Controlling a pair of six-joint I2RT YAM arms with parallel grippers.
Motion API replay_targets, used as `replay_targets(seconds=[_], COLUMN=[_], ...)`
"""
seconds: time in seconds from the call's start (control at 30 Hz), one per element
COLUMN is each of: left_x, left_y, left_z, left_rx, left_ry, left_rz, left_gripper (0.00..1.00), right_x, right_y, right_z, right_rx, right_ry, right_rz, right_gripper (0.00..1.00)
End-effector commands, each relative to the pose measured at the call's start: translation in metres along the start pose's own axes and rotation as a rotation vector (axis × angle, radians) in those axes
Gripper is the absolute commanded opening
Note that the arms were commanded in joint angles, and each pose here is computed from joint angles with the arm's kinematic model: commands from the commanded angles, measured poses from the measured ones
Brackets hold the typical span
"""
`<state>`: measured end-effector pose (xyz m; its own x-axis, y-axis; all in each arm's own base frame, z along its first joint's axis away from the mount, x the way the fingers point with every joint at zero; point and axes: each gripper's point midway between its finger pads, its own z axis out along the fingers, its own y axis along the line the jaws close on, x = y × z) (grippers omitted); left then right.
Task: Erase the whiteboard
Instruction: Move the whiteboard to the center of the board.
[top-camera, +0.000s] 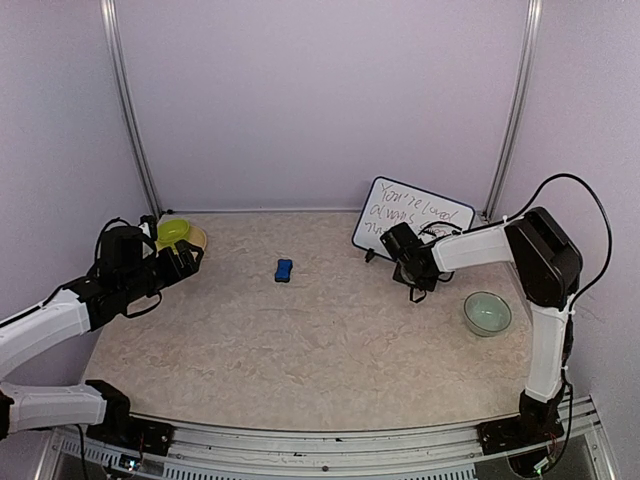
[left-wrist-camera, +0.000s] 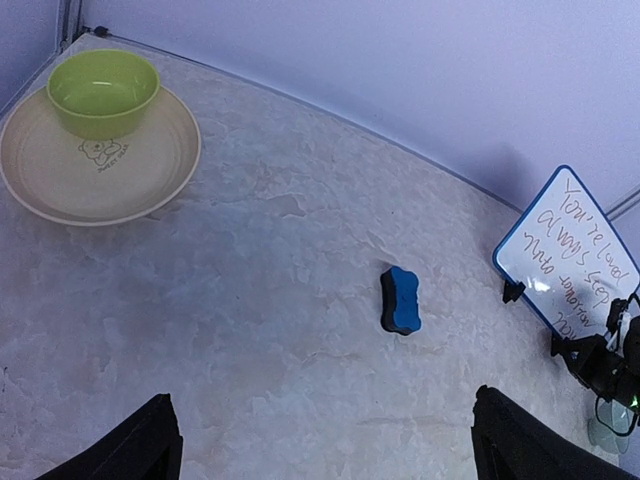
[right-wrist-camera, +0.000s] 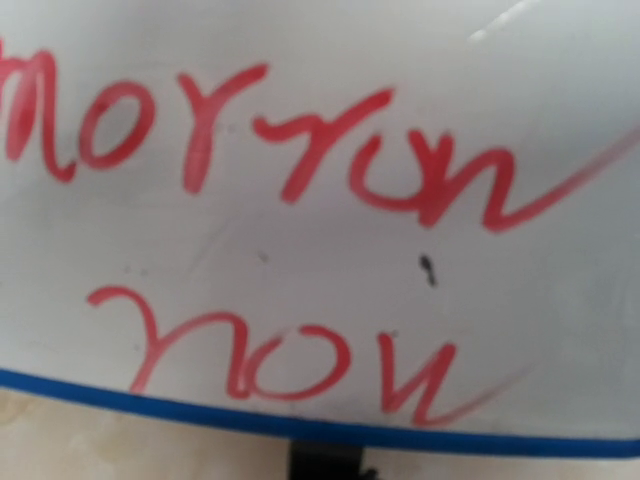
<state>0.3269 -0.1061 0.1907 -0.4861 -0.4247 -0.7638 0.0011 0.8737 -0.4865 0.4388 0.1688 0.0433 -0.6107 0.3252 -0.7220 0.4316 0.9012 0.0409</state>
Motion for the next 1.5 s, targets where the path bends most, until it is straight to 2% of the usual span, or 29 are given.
replay_targets(seconds=[0.0,0.63,1.03,1.23,1.47], left_x=[0.001,0.006,0.016,0.033,0.038], left_y=[-0.004,-0.004,0.002,0.000,-0.011], left_z=[-0.002,-0.001,0.004,0.016,0.032], left_rx=[0.023,0.034,0.008,-0.024,-0.061], left_ry=[-0.005,0.006,0.023,0.052,0.068], left_rz=[-0.011,-0.028,-0.041,-0.036,0.003], left_gripper=[0.98,0.99,0.99,0.99,0.99], right_x=[0.006,0.042,0.057,0.062,0.056], right_y=[0.018,0.075,0.088,0.092,0.092], right_z=[-0.013,-0.045,-0.058,-0.063,-0.074], right_rx=[-0.079,-0.268,-0.301,-0.306,-0.324], right_ry=[-0.003,-0.014,-0.009,-0.005,-0.007], right_rz=[-0.069,-0.188,-0.217,-0.220,-0.215], right_gripper=[0.08,0.10,0.11,0.17,0.30])
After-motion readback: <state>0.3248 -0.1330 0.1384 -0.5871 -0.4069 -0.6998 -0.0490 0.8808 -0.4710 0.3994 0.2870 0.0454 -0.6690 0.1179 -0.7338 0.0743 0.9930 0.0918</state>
